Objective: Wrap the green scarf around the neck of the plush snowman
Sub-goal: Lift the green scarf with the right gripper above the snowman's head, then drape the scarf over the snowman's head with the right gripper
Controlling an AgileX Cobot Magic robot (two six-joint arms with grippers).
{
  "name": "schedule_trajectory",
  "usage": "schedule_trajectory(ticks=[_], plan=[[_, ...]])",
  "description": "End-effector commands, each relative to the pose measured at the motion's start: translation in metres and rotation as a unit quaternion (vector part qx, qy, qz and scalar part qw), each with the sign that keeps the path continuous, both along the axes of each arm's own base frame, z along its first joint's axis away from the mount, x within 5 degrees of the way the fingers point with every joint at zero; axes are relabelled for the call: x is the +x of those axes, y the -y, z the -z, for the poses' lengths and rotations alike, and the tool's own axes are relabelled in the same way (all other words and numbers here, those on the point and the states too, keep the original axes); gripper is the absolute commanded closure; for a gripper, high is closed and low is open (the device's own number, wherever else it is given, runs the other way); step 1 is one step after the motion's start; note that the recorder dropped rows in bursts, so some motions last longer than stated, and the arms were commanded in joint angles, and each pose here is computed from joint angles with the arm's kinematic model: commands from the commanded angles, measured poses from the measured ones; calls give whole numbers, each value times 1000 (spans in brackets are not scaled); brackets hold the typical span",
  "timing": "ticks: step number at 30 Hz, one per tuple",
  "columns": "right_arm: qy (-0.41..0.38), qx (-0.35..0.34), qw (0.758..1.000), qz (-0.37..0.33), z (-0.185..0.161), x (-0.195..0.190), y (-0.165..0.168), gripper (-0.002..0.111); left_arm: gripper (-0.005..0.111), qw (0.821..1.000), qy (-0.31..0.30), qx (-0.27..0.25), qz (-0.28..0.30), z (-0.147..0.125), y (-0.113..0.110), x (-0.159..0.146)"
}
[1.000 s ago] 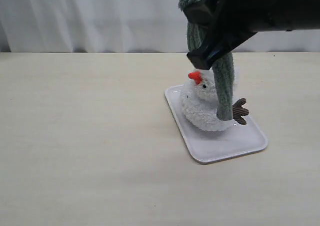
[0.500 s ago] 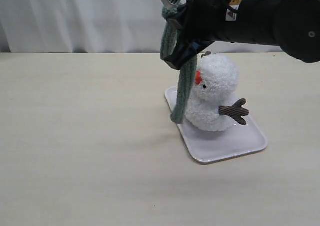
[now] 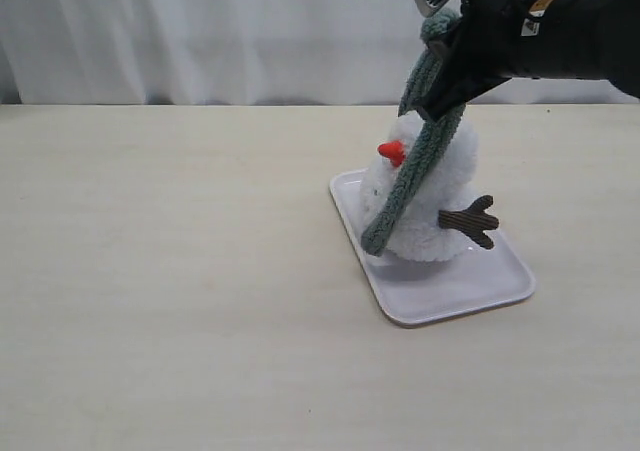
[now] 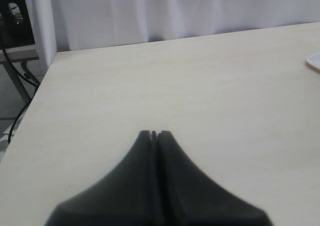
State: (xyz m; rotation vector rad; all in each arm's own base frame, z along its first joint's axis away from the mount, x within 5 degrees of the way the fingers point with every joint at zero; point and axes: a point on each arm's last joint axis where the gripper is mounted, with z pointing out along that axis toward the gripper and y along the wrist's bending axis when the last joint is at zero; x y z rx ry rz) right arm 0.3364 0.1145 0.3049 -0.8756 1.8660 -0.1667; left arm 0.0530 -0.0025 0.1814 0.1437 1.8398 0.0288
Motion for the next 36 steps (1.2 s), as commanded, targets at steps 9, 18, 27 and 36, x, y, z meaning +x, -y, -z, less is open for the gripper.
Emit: schedule_trajectory(ticks=[9, 18, 27, 36], plan=[[-88, -44, 995, 33, 38, 15, 18, 104, 107, 1000, 4, -1, -1, 0, 0, 0], [-83, -84, 993, 19, 47, 20, 19, 104, 107, 1000, 4, -1, -1, 0, 0, 0], [0, -49, 998, -28, -4, 3, -15, 104, 107, 1000, 4, -1, -1, 0, 0, 0], [51, -42, 993, -101, -37, -21, -58, 104, 107, 1000, 4, -1, -1, 0, 0, 0]])
